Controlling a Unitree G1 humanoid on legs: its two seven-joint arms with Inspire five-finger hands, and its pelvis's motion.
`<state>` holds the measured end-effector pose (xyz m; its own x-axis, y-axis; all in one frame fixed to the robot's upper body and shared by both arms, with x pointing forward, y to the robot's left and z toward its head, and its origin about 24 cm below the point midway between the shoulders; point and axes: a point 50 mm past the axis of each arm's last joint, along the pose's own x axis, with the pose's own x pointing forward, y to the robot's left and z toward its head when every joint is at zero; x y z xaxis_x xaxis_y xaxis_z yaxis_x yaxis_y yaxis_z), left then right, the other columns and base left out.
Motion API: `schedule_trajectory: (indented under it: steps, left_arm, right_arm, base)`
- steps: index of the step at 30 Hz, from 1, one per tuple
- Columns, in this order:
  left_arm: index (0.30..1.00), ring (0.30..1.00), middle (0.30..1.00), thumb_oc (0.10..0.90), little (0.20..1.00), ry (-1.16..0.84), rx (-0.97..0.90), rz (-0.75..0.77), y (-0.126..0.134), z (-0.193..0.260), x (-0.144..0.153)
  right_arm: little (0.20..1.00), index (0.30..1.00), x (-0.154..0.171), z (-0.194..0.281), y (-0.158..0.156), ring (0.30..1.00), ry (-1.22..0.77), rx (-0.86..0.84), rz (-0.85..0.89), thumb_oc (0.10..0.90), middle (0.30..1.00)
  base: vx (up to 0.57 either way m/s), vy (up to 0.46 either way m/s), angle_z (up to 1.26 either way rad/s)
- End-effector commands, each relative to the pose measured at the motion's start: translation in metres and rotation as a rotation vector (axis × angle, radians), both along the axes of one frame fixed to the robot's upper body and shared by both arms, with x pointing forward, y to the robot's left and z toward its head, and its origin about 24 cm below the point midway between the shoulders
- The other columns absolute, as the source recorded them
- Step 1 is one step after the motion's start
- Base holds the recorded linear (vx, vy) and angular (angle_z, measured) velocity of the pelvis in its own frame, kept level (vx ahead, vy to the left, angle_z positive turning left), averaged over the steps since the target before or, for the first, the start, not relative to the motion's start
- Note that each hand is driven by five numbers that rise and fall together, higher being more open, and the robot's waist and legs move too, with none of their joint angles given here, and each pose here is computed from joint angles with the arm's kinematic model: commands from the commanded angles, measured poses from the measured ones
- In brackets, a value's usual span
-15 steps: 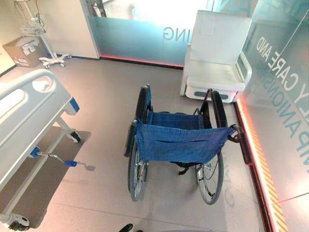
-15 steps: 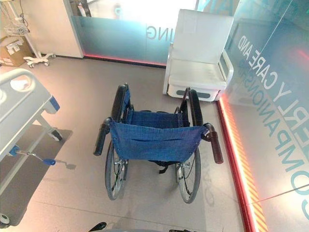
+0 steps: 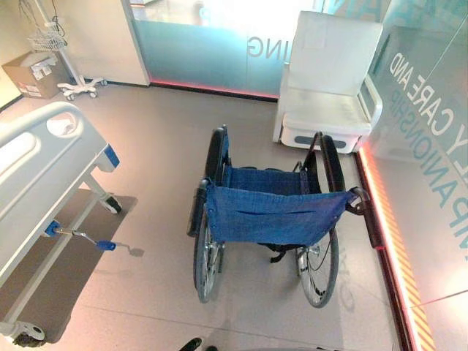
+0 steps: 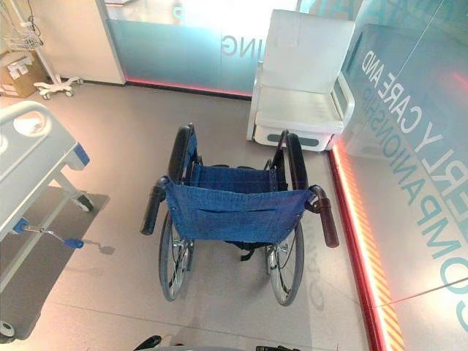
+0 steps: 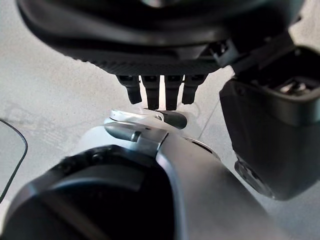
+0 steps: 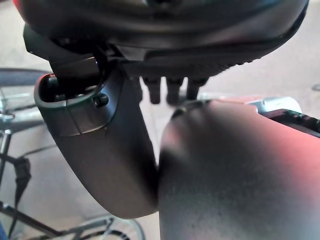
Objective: Push the wheelchair next to the bed
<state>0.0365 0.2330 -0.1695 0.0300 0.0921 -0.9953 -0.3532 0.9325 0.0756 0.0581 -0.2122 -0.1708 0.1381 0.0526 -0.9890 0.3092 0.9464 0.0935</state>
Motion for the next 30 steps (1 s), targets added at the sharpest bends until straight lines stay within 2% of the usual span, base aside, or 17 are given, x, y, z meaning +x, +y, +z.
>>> schedule_trajectory:
  steps: [1,8,12,20,24,30]
  left_arm:
    - [0.9,0.9,0.9,0.8,0.9,0.055,-0.066,-0.007,-0.022,-0.005,0.002]
    - [0.9,0.9,0.9,0.8,0.9,-0.023,-0.098,0.067,-0.021,-0.004,0.011]
    - [0.9,0.9,0.9,0.8,0.9,-0.14,-0.139,0.144,-0.017,-0.001,0.027]
    - [0.9,0.9,0.9,0.8,0.9,-0.365,-0.12,0.263,0.027,0.026,0.067]
    - [0.9,0.9,0.9,0.8,0.9,-0.566,-0.242,0.389,0.05,0.055,0.088]
    - [0.9,0.9,0.9,0.8,0.9,-0.766,-0.335,0.403,0.076,0.088,0.1]
  right_arm:
    - [0.9,0.9,-0.026,-0.003,0.002,0.9,0.117,0.055,0.006,0.8,0.9]
    - [0.9,0.9,-0.024,-0.002,-0.002,0.9,0.088,0.045,-0.006,0.8,0.9]
    - [0.9,0.9,-0.012,0.001,-0.011,0.9,0.005,0.048,-0.134,0.8,0.9]
    - [0.9,0.9,0.028,0.03,-0.07,0.9,-0.252,-0.075,-0.284,0.8,0.9]
    - [0.9,0.9,0.055,0.068,-0.11,0.9,-0.45,-0.15,-0.306,0.8,0.9]
    - [0.9,0.9,0.077,0.114,-0.142,0.9,-0.67,-0.243,-0.322,0.8,0.9]
  base:
    - [0.0,0.0,0.0]
    - [0.0,0.0,0.0]
    - [0.0,0.0,0.0]
    - [0.0,0.0,0.0]
    - [0.0,0.0,0.0]
    - [0.0,0.0,0.0]
